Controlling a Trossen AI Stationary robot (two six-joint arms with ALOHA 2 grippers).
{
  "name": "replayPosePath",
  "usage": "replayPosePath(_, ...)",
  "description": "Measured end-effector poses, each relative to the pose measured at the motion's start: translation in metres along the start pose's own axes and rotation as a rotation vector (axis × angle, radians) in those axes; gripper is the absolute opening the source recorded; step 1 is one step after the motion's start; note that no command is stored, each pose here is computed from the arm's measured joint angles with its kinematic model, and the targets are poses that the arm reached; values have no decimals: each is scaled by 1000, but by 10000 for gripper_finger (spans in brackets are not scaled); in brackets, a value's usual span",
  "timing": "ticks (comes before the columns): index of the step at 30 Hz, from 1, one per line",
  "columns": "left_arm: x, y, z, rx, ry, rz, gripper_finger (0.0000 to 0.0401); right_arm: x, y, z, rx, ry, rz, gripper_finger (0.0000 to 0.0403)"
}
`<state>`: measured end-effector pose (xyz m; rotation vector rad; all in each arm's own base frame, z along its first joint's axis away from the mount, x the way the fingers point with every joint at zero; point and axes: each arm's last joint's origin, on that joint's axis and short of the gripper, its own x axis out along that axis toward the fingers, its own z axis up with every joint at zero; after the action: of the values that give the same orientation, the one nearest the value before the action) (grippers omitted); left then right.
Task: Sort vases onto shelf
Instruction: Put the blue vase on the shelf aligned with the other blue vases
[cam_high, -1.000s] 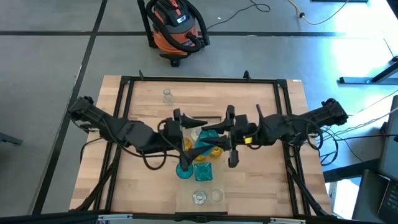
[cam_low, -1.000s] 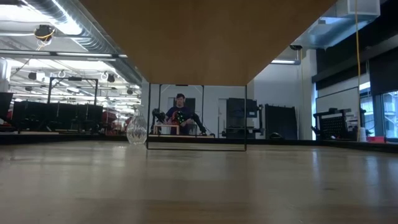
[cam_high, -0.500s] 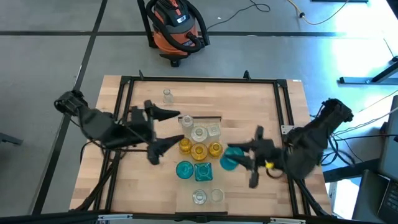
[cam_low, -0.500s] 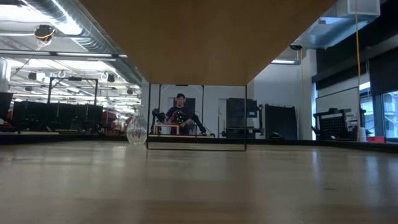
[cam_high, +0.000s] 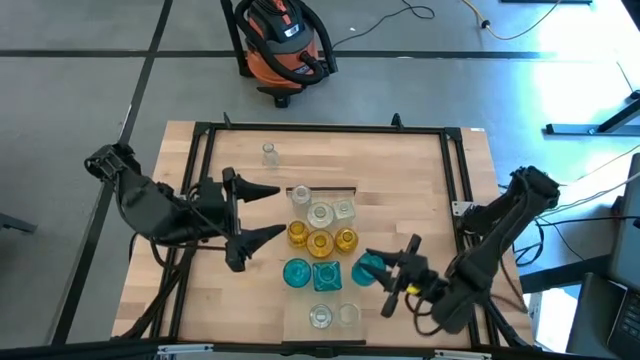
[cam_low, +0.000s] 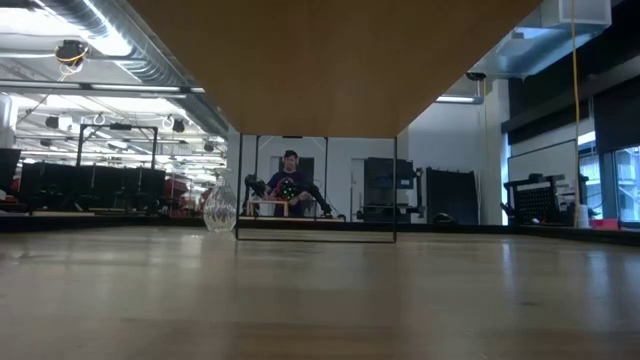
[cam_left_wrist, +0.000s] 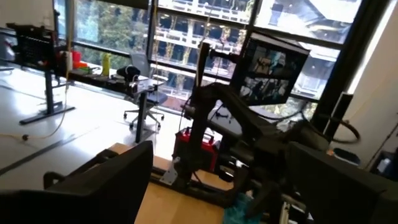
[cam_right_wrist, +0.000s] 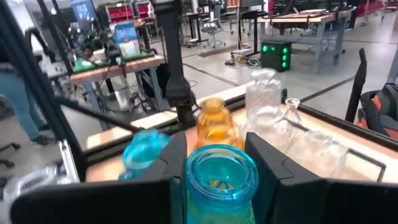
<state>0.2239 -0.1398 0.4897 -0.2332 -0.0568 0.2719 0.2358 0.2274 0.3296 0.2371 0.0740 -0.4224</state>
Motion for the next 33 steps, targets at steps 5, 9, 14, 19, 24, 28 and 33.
replayPosePath(5, -4, -2, -1, 0, -2, 25, 352, 7, 8, -19, -46, 27, 7, 80)
replayPosePath(9, -4, -2, -1, -2, -2, 27, 351, 12, 12, -30, -76, 53, 22, 80)
replayPosePath(14, -2, 0, -1, -23, -4, 37, 351, 18, 13, -34, -77, 75, 39, 80)
replayPosePath(19, -1, 0, 0, -25, -5, 37, 350, 25, 12, -32, -96, 78, 44, 80)
replayPosePath(24, -1, 0, 0, -25, -5, 35, 350, 35, 10, -33, -107, 120, 83, 80)
replayPosePath(28, -1, 0, 0, -25, -5, 34, 350, 40, 10, -38, -131, 133, 78, 80)
replayPosePath(33, -1, 0, -1, -25, -4, 34, 350, 45, 12, -48, -146, 155, 86, 80)
